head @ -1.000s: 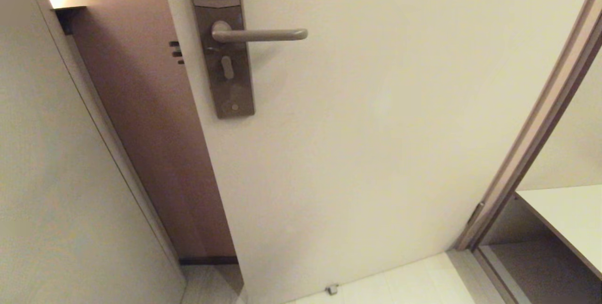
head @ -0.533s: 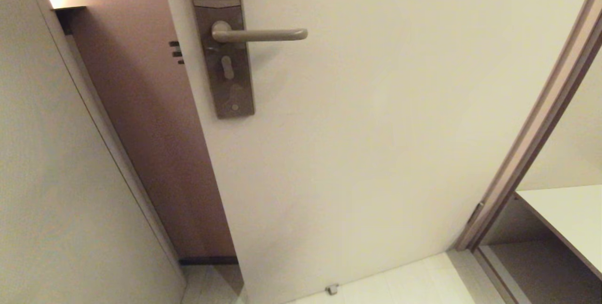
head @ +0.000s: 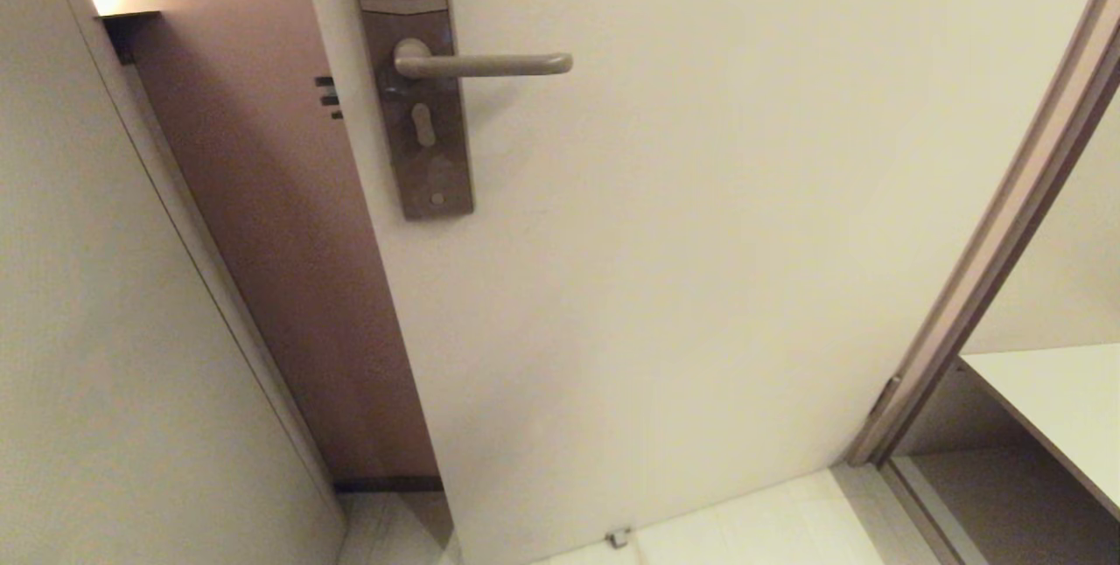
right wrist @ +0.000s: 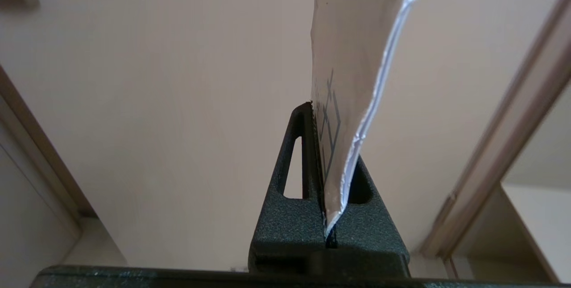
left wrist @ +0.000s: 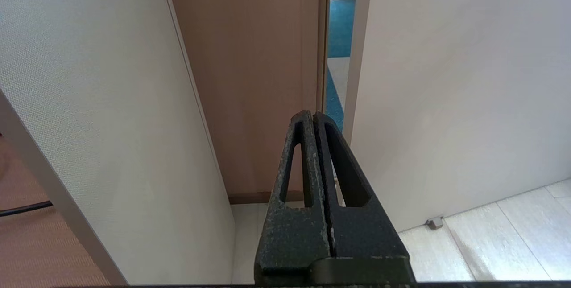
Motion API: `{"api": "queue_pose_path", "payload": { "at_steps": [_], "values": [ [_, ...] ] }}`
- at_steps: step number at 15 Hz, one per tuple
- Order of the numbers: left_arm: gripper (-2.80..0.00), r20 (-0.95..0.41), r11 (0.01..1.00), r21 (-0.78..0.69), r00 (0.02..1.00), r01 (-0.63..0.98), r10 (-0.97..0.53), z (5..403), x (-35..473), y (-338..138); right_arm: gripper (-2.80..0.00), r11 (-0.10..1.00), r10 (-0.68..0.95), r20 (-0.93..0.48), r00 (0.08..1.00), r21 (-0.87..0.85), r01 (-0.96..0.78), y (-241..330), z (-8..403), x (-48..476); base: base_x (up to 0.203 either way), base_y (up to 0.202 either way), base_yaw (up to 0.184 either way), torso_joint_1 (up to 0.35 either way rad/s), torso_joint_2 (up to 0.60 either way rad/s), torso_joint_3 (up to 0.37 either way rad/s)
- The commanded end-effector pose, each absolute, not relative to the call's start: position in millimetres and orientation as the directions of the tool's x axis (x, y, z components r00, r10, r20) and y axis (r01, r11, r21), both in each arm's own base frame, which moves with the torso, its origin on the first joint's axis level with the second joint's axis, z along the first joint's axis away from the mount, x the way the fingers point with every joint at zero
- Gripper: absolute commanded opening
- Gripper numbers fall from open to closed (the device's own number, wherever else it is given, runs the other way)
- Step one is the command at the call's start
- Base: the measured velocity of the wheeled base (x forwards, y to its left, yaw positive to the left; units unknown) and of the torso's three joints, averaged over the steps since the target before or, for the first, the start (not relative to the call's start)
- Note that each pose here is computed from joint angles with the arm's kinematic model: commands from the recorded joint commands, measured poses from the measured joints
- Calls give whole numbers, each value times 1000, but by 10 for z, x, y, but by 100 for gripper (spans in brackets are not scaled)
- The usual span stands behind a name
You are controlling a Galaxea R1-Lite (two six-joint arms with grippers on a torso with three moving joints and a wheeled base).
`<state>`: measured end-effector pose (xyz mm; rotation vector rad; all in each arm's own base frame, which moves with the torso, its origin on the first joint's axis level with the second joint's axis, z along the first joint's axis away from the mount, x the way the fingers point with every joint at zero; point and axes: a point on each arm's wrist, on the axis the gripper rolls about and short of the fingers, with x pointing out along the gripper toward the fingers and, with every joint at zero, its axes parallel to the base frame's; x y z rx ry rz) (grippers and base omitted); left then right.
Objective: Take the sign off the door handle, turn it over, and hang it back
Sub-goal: Hang the sign back with the other side facing out
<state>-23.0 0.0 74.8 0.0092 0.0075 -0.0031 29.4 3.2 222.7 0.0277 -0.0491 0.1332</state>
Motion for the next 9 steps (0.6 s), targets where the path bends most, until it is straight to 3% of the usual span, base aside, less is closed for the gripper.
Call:
{"api": "queue_pose_path", "payload": {
  "at_steps": [1, 9],
  "values": [
    [-280, -9, 1000, 9, 1000, 3, -3, 748, -229, 0, -280, 989, 142, -9, 990, 29, -142, 46, 2376, 576, 0, 0, 0, 0, 0, 0],
    [-280, -9, 1000, 9, 1000, 3, -3, 748, -229, 0, -280, 939, 345, -10, 939, -3, -345, 124, 2762, 1307, 0, 0, 0, 0, 0, 0]
  ]
}}
